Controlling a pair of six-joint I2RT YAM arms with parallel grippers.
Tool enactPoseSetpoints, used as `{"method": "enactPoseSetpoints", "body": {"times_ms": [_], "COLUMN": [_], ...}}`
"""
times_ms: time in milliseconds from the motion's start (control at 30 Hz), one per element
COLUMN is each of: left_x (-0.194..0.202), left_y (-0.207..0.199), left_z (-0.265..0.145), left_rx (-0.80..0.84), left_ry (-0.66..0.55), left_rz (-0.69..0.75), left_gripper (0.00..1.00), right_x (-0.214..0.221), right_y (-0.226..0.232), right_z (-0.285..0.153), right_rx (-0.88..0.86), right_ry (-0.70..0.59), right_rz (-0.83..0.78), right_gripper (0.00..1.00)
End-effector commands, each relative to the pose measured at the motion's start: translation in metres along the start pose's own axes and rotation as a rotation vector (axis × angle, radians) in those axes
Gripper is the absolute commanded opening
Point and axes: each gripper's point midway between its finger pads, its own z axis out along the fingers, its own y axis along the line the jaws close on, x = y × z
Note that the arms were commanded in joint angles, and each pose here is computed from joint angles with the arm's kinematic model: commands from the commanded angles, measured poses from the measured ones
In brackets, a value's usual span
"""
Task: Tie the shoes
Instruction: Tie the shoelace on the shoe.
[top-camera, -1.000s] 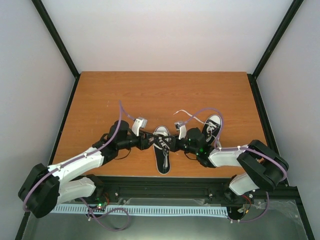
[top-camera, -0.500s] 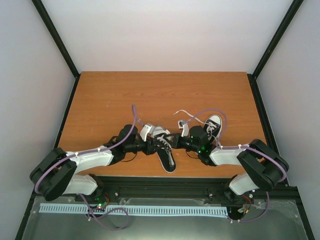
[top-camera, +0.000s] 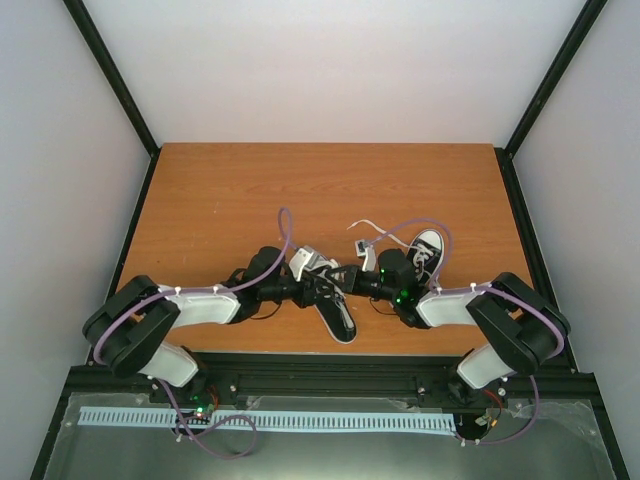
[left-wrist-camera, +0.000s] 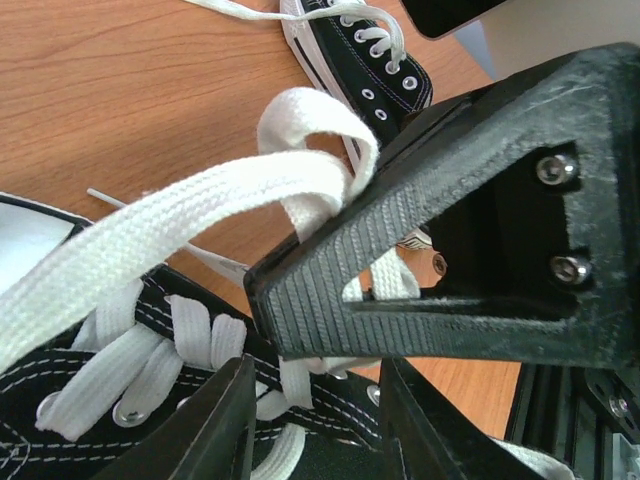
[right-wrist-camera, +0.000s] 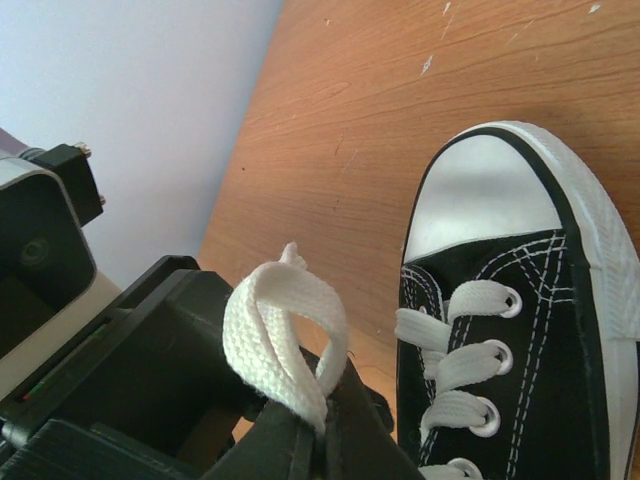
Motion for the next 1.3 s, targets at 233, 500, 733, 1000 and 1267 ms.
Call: {"method": "enactPoseSetpoints", "body": {"times_ms": [233, 500, 733, 1000, 1267], "left_x": [-0.032, -0.038, -0.040, -0.030, -0.025], "left_y": [-0.013, -0.011, -0.003, -0.003, -0.008], "left_z": [0.014, 0.013, -0.005, -0.025, -0.039], "left_rx": [0.049, 0.022, -0.064, -0.116, -0.125], "left_ry": [-0.067, -0.081, -0.109, -0.068, -0.047], "left_rz": [0.111, 0.117, 0.089, 0.048, 0.003], "left_gripper": [0.25, 0.01, 0.01, 0.01, 0.01], "right_x": [-0.009, -0.006, -0.007, -0.009, -0.012], "right_y": [0.014, 0.007, -0.002, -0.003, -0.005], "right_z": [0.004, 0.004, 0.001, -0.005, -0.013], "right_rx": [-0.063, -0.045, 0.012, 0.035, 0.063], "right_ry": [-0.010, 0.000, -0.007, -0.011, -0.021], "right_rz": [0.010, 0.016, -0.006, -0.048, -0.072], "right_gripper": [0.03, 0.03, 0.03, 0.26, 0.46]}}
